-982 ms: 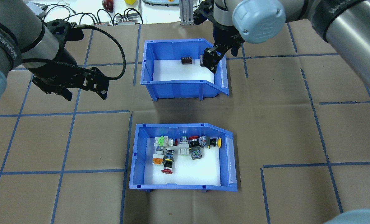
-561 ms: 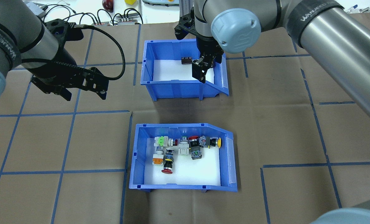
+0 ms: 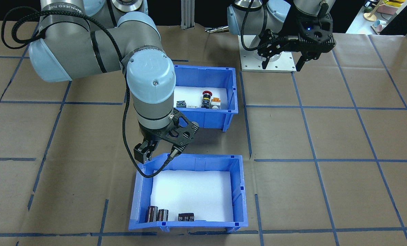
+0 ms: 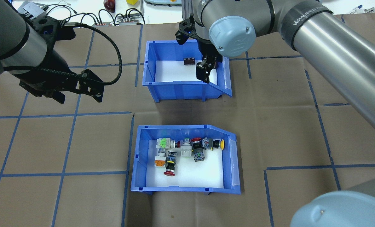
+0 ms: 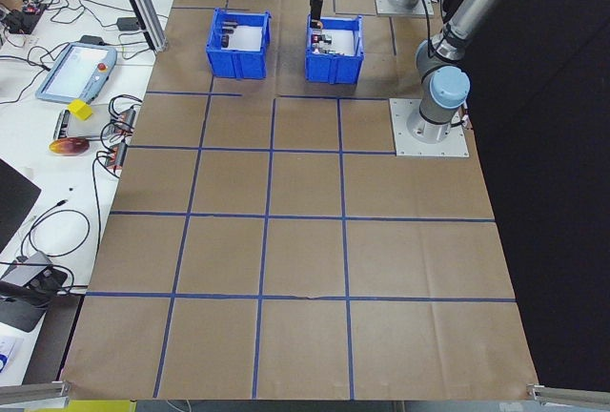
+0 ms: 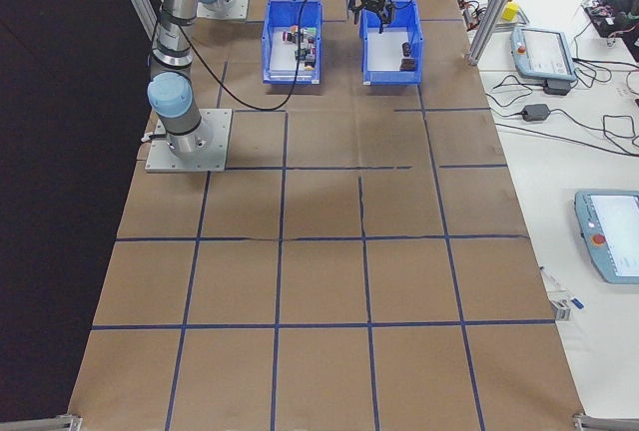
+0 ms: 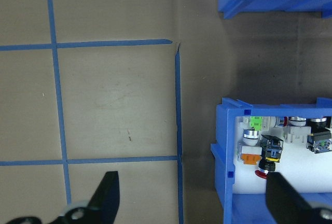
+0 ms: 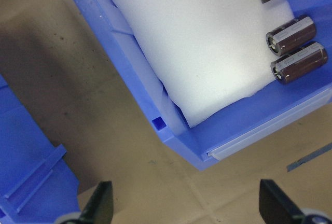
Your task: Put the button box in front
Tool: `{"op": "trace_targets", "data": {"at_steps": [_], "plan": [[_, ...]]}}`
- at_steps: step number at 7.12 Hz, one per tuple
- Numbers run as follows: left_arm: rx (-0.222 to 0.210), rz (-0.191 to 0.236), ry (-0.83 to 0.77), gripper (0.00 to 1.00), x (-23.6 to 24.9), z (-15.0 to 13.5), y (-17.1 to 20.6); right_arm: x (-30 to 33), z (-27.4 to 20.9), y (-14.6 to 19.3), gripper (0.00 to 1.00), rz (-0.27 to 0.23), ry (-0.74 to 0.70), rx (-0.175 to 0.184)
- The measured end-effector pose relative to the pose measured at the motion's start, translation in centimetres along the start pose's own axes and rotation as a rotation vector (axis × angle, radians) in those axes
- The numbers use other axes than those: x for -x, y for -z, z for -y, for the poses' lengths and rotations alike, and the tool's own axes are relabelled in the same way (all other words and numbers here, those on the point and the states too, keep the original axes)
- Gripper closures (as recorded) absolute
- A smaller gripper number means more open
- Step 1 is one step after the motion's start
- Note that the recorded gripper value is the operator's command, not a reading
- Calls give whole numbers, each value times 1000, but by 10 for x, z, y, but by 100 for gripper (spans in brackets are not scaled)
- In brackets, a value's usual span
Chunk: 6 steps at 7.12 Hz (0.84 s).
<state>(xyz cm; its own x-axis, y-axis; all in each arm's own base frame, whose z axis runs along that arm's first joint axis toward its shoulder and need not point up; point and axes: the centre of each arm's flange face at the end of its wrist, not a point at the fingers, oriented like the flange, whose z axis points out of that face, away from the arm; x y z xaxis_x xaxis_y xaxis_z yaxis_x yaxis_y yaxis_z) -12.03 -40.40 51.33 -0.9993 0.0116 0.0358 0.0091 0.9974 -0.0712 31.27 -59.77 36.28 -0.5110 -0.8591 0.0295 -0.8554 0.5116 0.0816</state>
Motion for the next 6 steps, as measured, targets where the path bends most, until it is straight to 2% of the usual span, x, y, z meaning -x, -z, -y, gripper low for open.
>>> {"op": "trace_targets", "data": {"at_steps": [1,2,3,6], "plan": [[30,-11,82,1,-1,-10,-11,-4,0,0,0,-10,18,-5],[82,-9,243,1,-2,-23,-37,-7,0,1,0,-21,32,-15],[104,0,404,1,-2,-40,-58,-10,-1,2,0,-26,35,-20],[74,18,821,1,-3,-80,-67,-36,-22,6,0,-31,-12,-23]]}}
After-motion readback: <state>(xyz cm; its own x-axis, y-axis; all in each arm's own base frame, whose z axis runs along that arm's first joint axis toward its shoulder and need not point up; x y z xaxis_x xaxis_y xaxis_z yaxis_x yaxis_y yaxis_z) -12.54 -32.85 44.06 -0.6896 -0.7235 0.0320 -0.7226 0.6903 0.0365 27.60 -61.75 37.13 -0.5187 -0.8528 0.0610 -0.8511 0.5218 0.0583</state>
